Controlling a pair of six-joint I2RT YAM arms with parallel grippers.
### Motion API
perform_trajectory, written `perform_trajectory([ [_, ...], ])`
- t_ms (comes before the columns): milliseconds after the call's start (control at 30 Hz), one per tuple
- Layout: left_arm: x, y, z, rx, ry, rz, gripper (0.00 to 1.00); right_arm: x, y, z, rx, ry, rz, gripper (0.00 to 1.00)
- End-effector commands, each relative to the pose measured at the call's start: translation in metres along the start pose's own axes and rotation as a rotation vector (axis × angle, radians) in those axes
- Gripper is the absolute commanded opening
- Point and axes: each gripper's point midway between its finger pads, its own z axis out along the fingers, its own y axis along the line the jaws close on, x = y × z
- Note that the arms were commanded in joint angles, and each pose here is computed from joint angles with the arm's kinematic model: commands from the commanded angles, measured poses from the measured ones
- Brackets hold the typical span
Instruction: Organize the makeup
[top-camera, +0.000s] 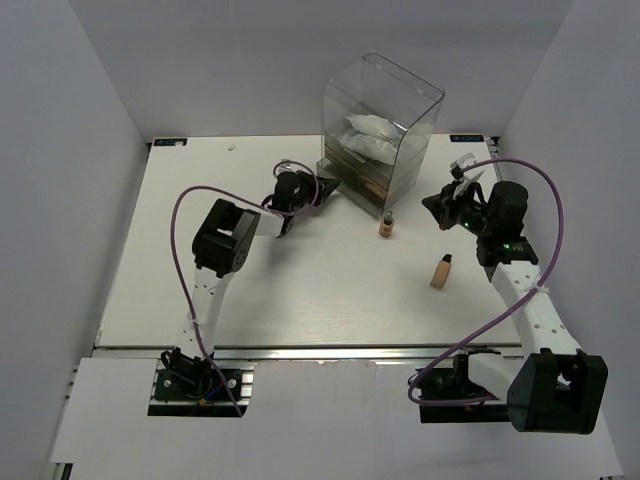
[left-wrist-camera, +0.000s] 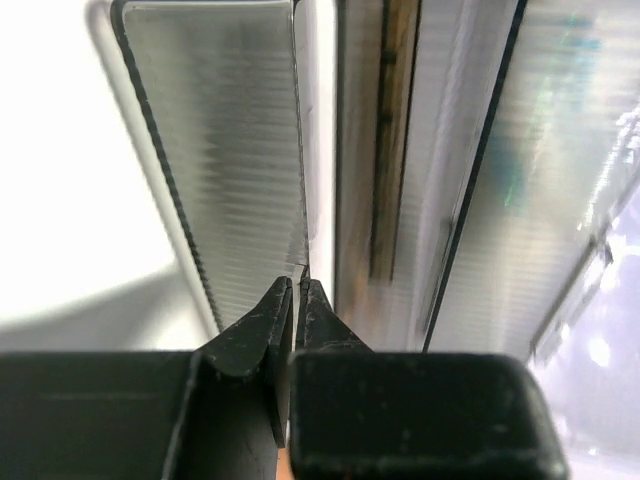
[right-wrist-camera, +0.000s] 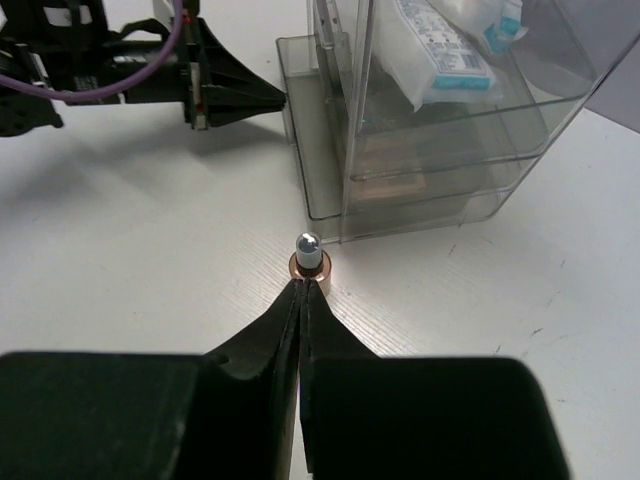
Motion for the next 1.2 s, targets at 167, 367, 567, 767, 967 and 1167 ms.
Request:
perform_trajectory([
  [167, 0.012, -0.018, -0.063, 0.004, 0.048, 0.066, 0.03, 0.045, 0.013, -0.007, -0.076, 0.16, -0.006, 0.45],
  [367, 0.005, -0.011, -0.08, -0.058, 0.047, 0.104, 0.3, 0.073, 0.017, -0.008, -0.119, 0.268, 0.008, 0.67],
  [567, -0.002, -0.02, -0.081, -0.093, 0.075, 0.187, 0.98, 0.106, 0.025, -0.008, -0.211, 0.331, -0.052, 0.77],
  [767, -0.025, -0.017, -0.104, -0.205, 0.081, 0.306, 0.98, 0.122, 0.02, 0.011, -0.243, 0.233, -0.175, 0.89],
  [967, -0.065, -0.019, -0.163, -0.356, 0.0, 0.462, 0.98, 0.118, 0.001, 0.05, -0.217, 0.269, -0.179, 0.89],
  [1167, -0.107, -0.012, -0.251, -0.469, -0.133, 0.495, 0.98, 0.14, 0.008, 0.094, -0.246, 0.367, -0.197, 0.89],
])
